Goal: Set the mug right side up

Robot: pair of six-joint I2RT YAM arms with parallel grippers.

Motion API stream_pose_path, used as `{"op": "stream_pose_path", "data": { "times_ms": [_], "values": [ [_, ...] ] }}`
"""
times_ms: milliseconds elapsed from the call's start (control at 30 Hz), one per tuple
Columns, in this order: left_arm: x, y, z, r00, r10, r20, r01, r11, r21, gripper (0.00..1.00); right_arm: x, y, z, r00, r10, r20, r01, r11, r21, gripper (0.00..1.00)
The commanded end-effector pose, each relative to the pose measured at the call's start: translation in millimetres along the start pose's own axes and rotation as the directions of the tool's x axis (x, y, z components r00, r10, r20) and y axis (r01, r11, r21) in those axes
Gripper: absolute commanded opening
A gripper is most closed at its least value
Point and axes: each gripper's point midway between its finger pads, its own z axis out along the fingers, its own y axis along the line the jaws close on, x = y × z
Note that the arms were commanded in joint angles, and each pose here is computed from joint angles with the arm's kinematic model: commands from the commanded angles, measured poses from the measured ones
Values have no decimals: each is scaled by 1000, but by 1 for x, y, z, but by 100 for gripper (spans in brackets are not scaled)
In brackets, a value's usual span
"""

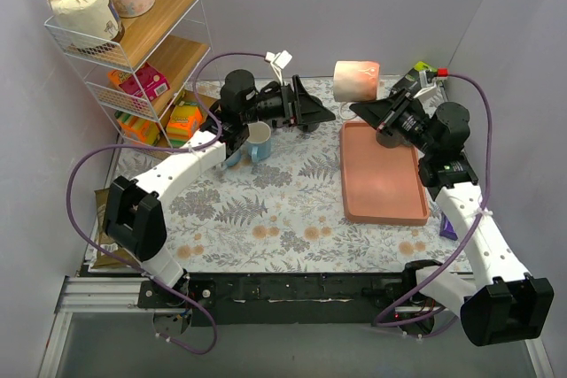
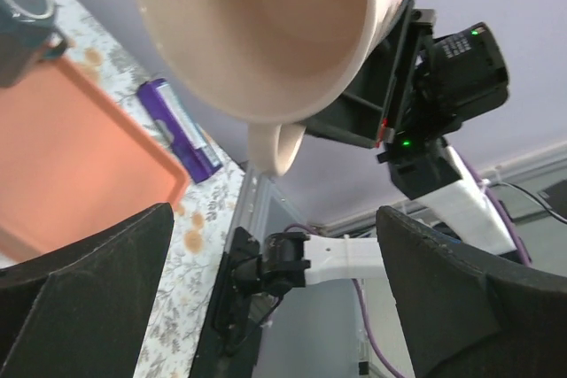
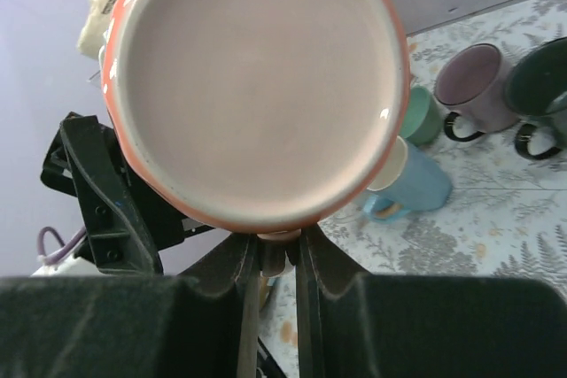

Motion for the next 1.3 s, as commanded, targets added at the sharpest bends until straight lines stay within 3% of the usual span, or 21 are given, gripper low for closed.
{"op": "stream_pose_path", "data": {
  "times_ms": [0, 433, 567, 633, 900, 967, 1033, 1100, 1167, 1267],
  "values": [
    [-10, -47, 3, 999, 21, 34, -26, 985, 171, 96, -35, 80, -2, 987, -32, 157, 67, 973, -222, 1],
    [-13, -48, 5, 998, -23, 61, 11, 982, 189, 68, -21, 100, 9, 993, -7, 115, 43, 949, -313, 1],
    [-14, -49, 5, 998, -30, 62, 17, 979, 202, 47, -17, 99, 10, 993, -5, 114, 41, 949, -314, 1],
    [-12, -48, 6, 998, -38, 55, 26, 978, 205, 41, -16, 98, 9, 993, -5, 115, 41, 949, -313, 1],
    [-11, -44, 7, 997, -57, 50, 46, 978, 203, 28, -9, 93, 10, 994, -7, 105, 39, 953, -301, 1],
    [-12, -44, 7, 997, -61, 56, 49, 979, 196, 28, -8, 92, 11, 995, -12, 104, 43, 953, -300, 1],
    [-19, -43, 6, 992, -67, 104, 49, 984, 172, 36, -5, 91, 11, 995, -12, 101, 42, 954, -298, 1],
    [-22, -43, 5, 990, -73, 121, 52, 984, 170, 37, -4, 90, 11, 995, -11, 99, 40, 955, -295, 1],
    [-22, -40, 7, 989, -87, 120, 66, 983, 169, 35, -2, 89, 11, 995, -10, 98, 38, 955, -293, 1],
    [-23, -40, 8, 986, -109, 127, 86, 981, 177, 25, 0, 88, 13, 995, -8, 96, 35, 956, -291, 1]
  ]
}}
